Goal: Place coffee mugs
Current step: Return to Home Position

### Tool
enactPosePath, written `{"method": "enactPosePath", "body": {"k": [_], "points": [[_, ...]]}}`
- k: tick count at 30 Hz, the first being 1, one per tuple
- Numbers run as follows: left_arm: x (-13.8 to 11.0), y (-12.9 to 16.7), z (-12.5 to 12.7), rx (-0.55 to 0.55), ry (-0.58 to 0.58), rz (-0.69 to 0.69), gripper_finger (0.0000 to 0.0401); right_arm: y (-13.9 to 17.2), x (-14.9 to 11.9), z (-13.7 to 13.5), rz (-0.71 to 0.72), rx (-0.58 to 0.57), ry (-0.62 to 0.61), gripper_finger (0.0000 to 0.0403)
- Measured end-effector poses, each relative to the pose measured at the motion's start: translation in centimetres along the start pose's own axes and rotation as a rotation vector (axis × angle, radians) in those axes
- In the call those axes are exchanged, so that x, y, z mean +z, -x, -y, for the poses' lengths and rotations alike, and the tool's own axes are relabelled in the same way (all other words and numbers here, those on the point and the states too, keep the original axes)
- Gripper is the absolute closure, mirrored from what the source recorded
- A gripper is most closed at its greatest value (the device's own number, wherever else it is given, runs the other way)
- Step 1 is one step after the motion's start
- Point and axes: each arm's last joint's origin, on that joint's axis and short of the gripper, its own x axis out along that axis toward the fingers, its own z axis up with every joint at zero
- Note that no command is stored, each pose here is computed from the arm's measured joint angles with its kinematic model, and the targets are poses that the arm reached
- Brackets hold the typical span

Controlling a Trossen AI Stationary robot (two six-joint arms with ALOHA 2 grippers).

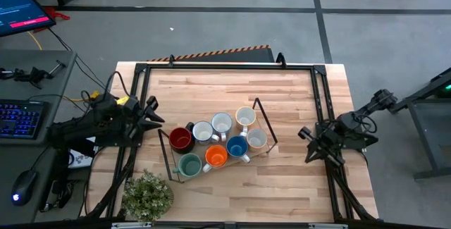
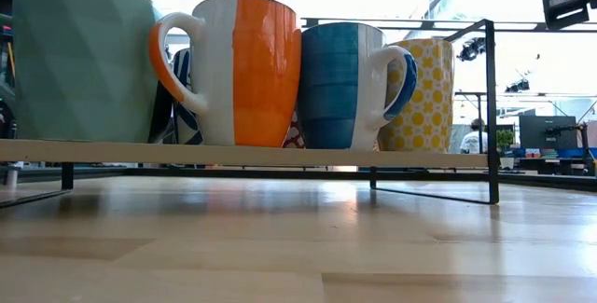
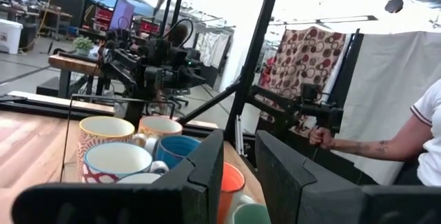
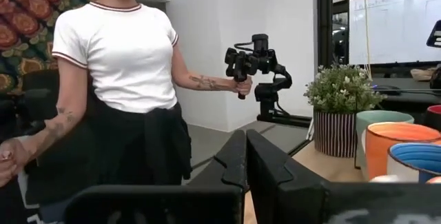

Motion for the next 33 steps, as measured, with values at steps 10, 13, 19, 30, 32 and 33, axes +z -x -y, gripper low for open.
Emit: {"method": "enactPosePath", "body": {"k": [10,13,19,30,32,33], "points": [[-2.0,-0.5,-0.6,-0.132,0.022,-0.005,0.0325,0.0,-0.2,0.2,-0.018,-0.046,0.052,0.0403],[-3.6,-0.7,-1.3,-0.134,0.065,-0.006,0.0325,0.0,-0.2,0.2,-0.019,-0.046,0.058,0.0403],[-4.4,-0.8,-1.7,-0.14,0.083,0.017,0.0325,0.0,-0.2,0.1,-0.018,-0.042,0.024,0.0403],[-4.3,-0.8,-1.7,-0.123,-0.007,0.032,0.0325,0.0,-0.8,0.4,-0.069,-0.115,0.041,0.0403],[-4.3,-0.8,-1.7,-0.123,-0.007,0.033,0.0325,0.0,-0.8,0.4,-0.069,-0.115,0.041,0.0403],[-4.3,-0.8,-1.7,-0.123,-0.006,0.032,0.0325,0.0,-0.8,0.4,-0.069,-0.115,0.041,0.0403]]}}
